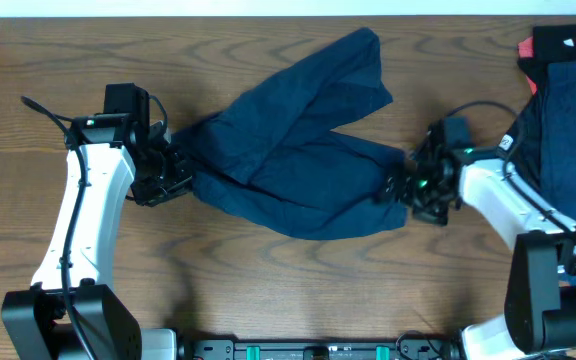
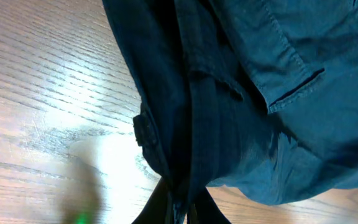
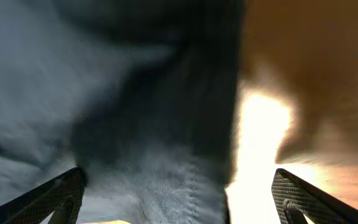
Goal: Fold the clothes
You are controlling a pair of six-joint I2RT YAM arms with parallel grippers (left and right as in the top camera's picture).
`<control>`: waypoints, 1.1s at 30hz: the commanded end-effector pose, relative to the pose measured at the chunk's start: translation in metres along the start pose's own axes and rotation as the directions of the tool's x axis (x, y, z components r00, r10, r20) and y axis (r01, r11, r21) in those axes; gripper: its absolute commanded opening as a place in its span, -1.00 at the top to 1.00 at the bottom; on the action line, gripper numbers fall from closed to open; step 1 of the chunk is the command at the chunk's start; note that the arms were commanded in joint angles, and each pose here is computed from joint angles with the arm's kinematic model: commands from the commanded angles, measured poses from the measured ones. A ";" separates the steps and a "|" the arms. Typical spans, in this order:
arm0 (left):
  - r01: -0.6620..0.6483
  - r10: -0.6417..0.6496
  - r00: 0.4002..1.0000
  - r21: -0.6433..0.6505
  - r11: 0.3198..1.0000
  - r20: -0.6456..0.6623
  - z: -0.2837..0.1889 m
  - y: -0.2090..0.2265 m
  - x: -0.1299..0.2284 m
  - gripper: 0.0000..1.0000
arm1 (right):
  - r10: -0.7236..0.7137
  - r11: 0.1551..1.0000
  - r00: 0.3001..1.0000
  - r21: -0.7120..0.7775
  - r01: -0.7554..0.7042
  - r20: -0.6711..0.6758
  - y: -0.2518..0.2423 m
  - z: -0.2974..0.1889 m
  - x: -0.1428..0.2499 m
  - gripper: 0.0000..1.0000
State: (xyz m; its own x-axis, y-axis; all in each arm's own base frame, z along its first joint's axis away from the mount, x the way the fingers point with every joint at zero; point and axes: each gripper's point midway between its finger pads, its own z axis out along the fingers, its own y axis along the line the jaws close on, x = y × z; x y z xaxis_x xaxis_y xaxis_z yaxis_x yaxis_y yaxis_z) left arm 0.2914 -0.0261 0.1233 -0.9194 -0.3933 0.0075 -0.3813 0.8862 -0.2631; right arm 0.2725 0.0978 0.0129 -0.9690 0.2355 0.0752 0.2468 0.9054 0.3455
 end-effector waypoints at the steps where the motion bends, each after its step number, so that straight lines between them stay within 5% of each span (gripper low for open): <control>1: -0.003 0.003 1.000 -0.013 1.000 -0.008 0.000 0.003 0.002 0.88 | -0.043 0.999 0.997 0.007 0.044 -0.062 0.001 0.014 0.028 -0.89; 10: -0.004 0.004 1.000 -0.012 1.000 -0.006 0.000 0.003 0.001 0.88 | -0.043 0.999 0.997 0.008 0.043 -0.061 -0.003 0.028 0.037 -0.86; 18: -0.004 0.004 1.000 -0.012 1.000 -0.005 0.000 0.003 0.001 0.88 | 0.026 0.999 0.973 0.041 -0.017 -0.229 -0.013 0.021 0.079 -0.81; 24: -0.004 0.004 1.000 -0.012 1.000 -0.005 0.000 0.003 0.001 0.88 | 0.032 0.999 0.957 0.051 -0.019 -0.287 -0.016 0.017 0.093 -0.29; 33: -0.003 0.003 1.000 -0.014 1.000 -0.012 0.000 0.003 0.003 0.88 | 0.044 0.994 0.973 0.110 -0.019 -0.228 -0.025 0.020 0.081 -0.36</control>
State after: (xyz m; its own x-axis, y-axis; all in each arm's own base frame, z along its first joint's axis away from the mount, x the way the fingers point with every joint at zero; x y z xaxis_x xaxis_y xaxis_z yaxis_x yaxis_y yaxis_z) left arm 0.2884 -0.0262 0.1230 -0.9192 -0.3933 0.0194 -0.3845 0.8860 -0.2589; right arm 0.1866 0.1116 0.0020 -0.9282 0.1745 0.3287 0.2790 0.9108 0.3044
